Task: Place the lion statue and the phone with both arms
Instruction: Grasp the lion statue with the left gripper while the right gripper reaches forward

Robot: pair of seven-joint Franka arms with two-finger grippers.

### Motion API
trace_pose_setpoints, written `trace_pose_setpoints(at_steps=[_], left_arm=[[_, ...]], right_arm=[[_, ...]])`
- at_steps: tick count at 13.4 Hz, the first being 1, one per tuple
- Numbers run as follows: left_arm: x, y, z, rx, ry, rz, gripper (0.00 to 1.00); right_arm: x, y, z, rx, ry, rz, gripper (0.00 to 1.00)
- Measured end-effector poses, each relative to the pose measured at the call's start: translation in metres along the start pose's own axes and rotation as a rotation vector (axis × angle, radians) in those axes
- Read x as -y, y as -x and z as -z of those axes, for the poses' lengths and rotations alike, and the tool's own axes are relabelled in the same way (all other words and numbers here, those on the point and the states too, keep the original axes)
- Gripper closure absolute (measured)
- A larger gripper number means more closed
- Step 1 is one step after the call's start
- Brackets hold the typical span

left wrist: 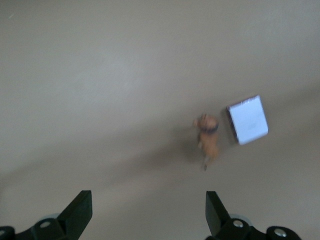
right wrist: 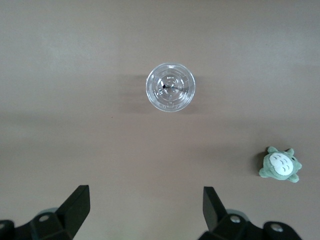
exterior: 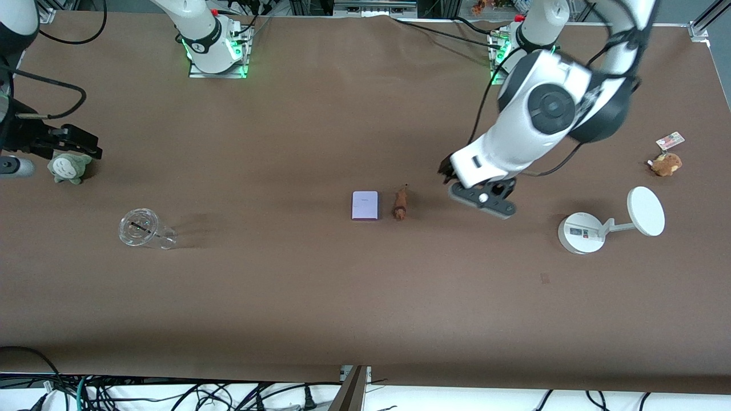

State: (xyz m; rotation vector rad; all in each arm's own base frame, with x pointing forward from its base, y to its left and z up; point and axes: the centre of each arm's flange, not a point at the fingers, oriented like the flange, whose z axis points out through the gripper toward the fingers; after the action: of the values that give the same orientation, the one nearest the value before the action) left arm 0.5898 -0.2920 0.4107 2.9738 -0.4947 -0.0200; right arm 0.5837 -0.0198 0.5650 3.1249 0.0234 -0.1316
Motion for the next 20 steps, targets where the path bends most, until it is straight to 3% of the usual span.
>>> trace_pose_setpoints(at_steps=[6, 9, 13, 18, 20], left_arm=[[-0.064, -0.007, -0.128, -0.113, 0.048, 0.142, 0.0], [-0.084, 0.01, -0.179, -0.096, 0.051, 0.156, 0.0], [-0.107, 0.023, -0.21, -0.096, 0.057, 0.141, 0.0], [-0.11, 0.027, -0.227, -0.093, 0.02, 0.089, 0.0], [-0.109, 0.027, -0.227, -0.097, 0.008, 0.074, 0.27]], right_arm=[[0.004, -0.011, -0.021, 0.03, 0.003, 0.004, 0.0], [0.006, -0.016, -0.031, 0.047, 0.005, 0.008, 0.0], [0.01, -0.024, -0.05, 0.079, 0.008, 0.012, 0.0], [0.072, -0.034, -0.057, 0.043, 0.02, 0.071, 0.0], [0.113, -0.037, -0.07, 0.043, 0.025, 0.07, 0.0]])
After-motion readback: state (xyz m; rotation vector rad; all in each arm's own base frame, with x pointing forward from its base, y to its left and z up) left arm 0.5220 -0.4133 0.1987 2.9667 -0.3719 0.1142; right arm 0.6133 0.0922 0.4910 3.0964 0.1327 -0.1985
